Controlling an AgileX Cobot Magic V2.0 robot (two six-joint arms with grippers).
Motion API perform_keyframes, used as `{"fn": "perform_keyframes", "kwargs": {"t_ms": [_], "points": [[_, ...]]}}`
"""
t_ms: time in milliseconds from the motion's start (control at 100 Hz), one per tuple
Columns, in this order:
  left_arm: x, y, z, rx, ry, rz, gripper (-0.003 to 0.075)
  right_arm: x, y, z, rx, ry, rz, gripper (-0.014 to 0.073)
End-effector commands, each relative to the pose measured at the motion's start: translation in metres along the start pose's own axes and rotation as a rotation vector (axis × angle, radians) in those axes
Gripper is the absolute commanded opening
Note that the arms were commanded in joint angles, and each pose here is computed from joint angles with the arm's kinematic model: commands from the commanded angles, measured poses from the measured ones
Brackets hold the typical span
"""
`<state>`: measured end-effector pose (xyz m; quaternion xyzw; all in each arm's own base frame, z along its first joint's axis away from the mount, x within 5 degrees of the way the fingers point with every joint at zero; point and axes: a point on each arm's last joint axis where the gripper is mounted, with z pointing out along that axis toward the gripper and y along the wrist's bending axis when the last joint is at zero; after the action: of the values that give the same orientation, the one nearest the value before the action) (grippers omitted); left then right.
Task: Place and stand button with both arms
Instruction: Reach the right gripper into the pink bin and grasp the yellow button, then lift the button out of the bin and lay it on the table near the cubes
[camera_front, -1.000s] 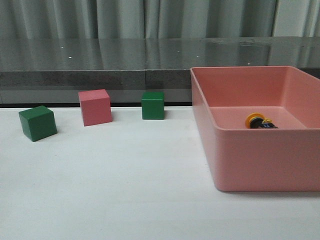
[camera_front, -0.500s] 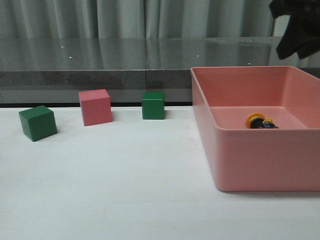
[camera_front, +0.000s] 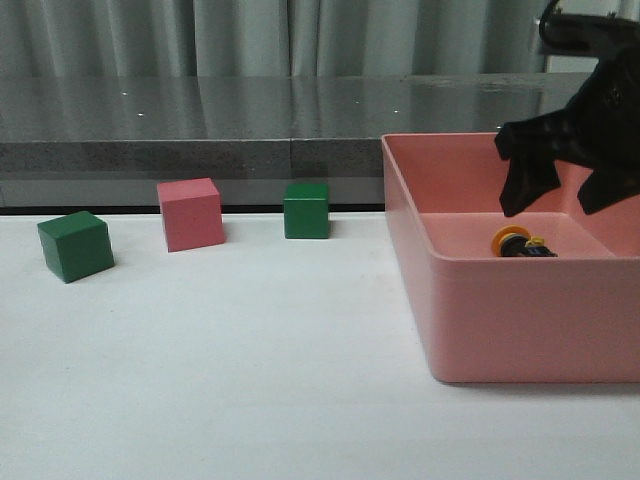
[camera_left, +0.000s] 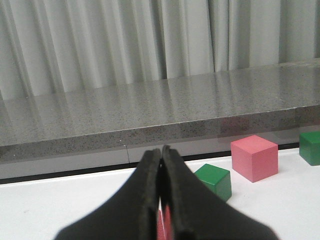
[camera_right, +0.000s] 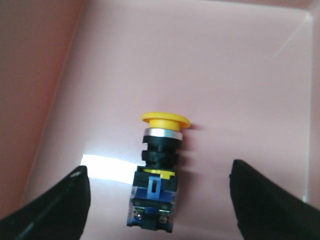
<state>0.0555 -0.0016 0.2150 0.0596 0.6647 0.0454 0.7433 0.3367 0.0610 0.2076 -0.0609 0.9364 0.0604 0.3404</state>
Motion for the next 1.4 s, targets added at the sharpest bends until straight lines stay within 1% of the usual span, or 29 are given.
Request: {"fn": "perform_keyframes", "kwargs": {"t_ms": [0, 220, 270, 310, 330, 340, 460, 530, 580, 640, 750, 820, 890, 940, 1060, 1140, 1150, 1200, 1390], "points": [[0.006, -0.002, -0.002, -0.003, -0.063, -0.014, -0.002, -0.016, 0.0, -0.003, 0.005, -0.091, -0.006, 0.0578], [0.006, -0.002, -0.002, -0.003, -0.063, -0.014, -0.002, -0.001, -0.002, 0.025, 0.009, -0.002, -0.003, 0.0575], [0.006, -0.002, -0.002, -0.003, -0.063, -0.014, -0.002, 0.001, -0.002, 0.028, 0.009, 0.012, -0.002, 0.0546], [0.006, -0.002, -0.002, -0.003, -0.063, -0.014, -0.002, 0.001, -0.002, 0.029, 0.009, 0.015, -0.002, 0.0489], [0.006, -0.002, -0.002, -0.003, -0.063, -0.014, -0.002, 0.002, -0.002, 0.029, 0.008, 0.017, -0.002, 0.0435], [0.006, -0.002, -0.002, -0.003, -0.063, -0.014, -0.002, 0.002, -0.002, 0.029, 0.008, 0.017, -0.002, 0.0435], [0.006, -0.002, -0.002, -0.003, -0.063, -0.014, -0.002, 0.001, -0.002, 0.025, 0.006, 0.017, -0.003, 0.013], [0.006, -0.002, -0.002, -0.003, -0.063, -0.014, -0.002, -0.001, -0.001, 0.019, 0.003, 0.016, -0.003, 0.002], [0.006, -0.002, -0.002, -0.003, -0.063, -0.014, -0.002, -0.004, 0.0, 0.011, 0.0, 0.007, -0.005, -0.0006], [0.006, -0.002, -0.002, -0.003, -0.063, -0.014, -0.002, -0.008, 0.002, -0.002, -0.007, -0.007, -0.007, -0.0006], [0.006, -0.002, -0.002, -0.003, -0.063, -0.014, -0.002, -0.021, 0.013, -0.039, -0.031, -0.096, -0.041, -0.0006], [0.006, -0.002, -0.002, -0.003, -0.063, -0.014, -0.002, -0.029, 0.026, -0.062, -0.057, -0.172, -0.117, -0.0006], [0.006, -0.002, -0.002, -0.003, -0.063, -0.014, -0.002, -0.039, 0.045, -0.082, -0.093, -0.23, -0.25, -0.0006], [0.006, -0.002, -0.002, -0.003, -0.063, -0.014, -0.002, -0.043, 0.057, -0.088, -0.117, -0.236, -0.335, -0.0006], [0.006, -0.002, -0.002, -0.003, -0.063, -0.014, -0.002, -0.055, 0.096, -0.096, -0.191, -0.244, -0.557, -0.0006], [0.006, -0.002, -0.002, -0.003, -0.063, -0.014, -0.002, -0.061, 0.122, -0.093, -0.234, -0.249, -0.705, -0.0006], [0.006, -0.002, -0.002, -0.003, -0.063, -0.014, -0.002, -0.062, 0.123, -0.092, -0.234, -0.248, -0.705, -0.0006], [0.006, -0.002, -0.002, -0.003, -0.063, -0.014, -0.002, -0.064, 0.139, -0.086, -0.258, -0.248, -0.793, -0.0006], [0.006, -0.002, -0.002, -0.003, -0.063, -0.014, -0.002, -0.065, 0.19, -0.044, -0.334, -0.194, -1.048, -0.0006]]}}
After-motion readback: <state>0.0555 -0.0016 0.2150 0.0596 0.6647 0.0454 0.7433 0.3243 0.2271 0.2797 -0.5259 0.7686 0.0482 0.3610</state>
